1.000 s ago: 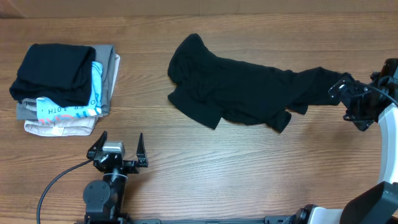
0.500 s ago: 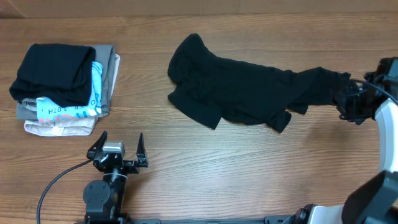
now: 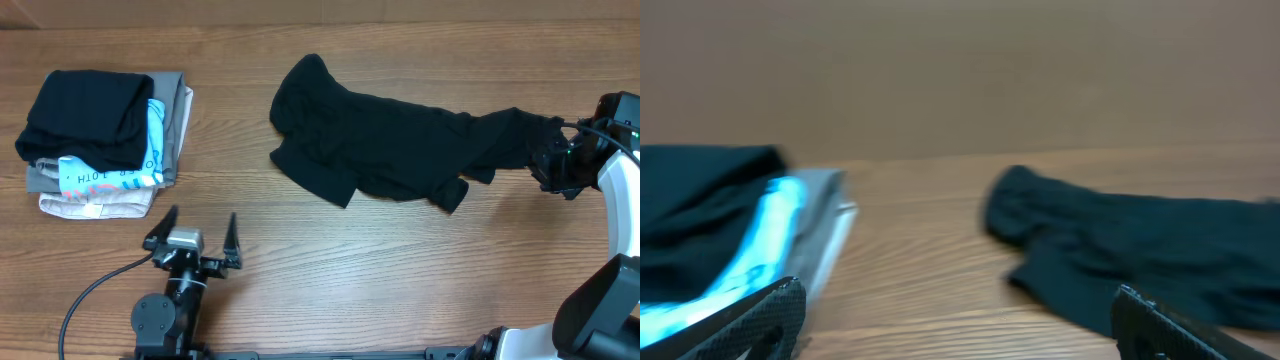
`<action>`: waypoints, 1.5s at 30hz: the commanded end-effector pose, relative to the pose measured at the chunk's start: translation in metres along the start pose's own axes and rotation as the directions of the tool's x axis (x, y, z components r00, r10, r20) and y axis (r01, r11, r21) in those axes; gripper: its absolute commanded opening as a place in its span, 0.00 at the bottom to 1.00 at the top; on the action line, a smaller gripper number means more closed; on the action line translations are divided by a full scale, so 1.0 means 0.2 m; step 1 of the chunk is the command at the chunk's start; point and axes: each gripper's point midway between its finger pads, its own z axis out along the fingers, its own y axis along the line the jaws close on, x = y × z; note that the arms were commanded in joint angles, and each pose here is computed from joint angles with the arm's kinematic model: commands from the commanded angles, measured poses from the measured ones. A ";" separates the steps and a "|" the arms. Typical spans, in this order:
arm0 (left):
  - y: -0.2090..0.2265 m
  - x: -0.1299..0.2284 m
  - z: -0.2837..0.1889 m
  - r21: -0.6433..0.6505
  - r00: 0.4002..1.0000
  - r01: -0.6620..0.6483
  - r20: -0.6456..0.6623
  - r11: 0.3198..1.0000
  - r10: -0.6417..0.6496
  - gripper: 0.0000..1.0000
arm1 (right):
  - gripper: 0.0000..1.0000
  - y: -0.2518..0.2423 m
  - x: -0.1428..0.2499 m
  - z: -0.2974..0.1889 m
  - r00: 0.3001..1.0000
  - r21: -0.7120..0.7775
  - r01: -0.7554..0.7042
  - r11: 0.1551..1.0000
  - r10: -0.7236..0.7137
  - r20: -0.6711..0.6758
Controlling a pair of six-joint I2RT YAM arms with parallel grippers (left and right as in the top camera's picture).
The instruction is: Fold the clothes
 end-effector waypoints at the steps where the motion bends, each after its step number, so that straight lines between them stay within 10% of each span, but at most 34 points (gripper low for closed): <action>1: -0.20 -0.11 -0.05 0.225 0.994 0.102 0.003 0.969 -0.106 1.00 | 0.24 0.02 0.00 0.00 1.000 -0.017 0.010 1.000 -0.010 0.004; 6: -0.26 -0.28 -0.10 0.264 0.991 0.123 -0.078 0.957 -0.106 1.00 | 0.32 0.03 -0.03 0.00 1.000 -0.027 0.016 1.000 -0.015 0.023; 14: -0.46 -0.61 0.11 0.408 0.960 0.092 -0.277 0.908 0.028 1.00 | 0.98 0.04 -0.04 0.00 0.999 -0.030 0.018 0.999 -0.017 0.031; 16: -0.55 -0.62 0.22 0.432 0.936 0.084 -0.344 0.898 0.078 1.00 | 1.00 0.04 -0.04 0.00 0.999 -0.030 0.018 0.999 -0.017 0.030; 22: -0.96 -0.44 0.52 0.533 0.835 0.082 -0.498 0.842 0.234 1.00 | 0.23 0.05 0.02 0.00 1.000 -0.055 0.008 0.998 -0.009 -0.025; 25: -1.18 -0.28 0.59 0.635 0.802 0.159 -0.530 0.756 0.276 1.00 | 0.13 0.05 0.03 0.00 1.000 -0.055 0.008 0.998 -0.009 -0.025; 31: -1.50 0.02 0.70 0.742 0.774 0.357 -0.575 0.568 0.265 1.00 | 0.78 0.06 0.01 0.00 1.000 -0.058 0.010 0.998 -0.011 -0.016; 32: -1.54 0.07 0.72 0.748 0.777 0.366 -0.573 0.554 0.259 0.72 | 1.00 0.06 0.01 0.00 1.000 -0.058 0.010 0.998 -0.011 -0.016; 34: -1.59 0.17 0.79 0.735 0.772 0.394 -0.590 0.552 0.235 0.61 | 1.00 0.05 0.01 0.00 1.000 -0.058 0.010 0.998 -0.011 -0.016; 35: -1.61 0.22 0.82 0.715 0.761 0.423 -0.614 0.557 0.210 1.00 | 1.00 0.05 0.01 0.00 1.000 -0.058 0.010 0.998 -0.011 -0.016; 45: -1.69 0.50 0.95 0.618 0.726 0.469 -0.676 0.631 0.123 0.89 | 1.00 0.05 0.01 0.00 1.000 -0.058 0.010 0.998 -0.011 -0.016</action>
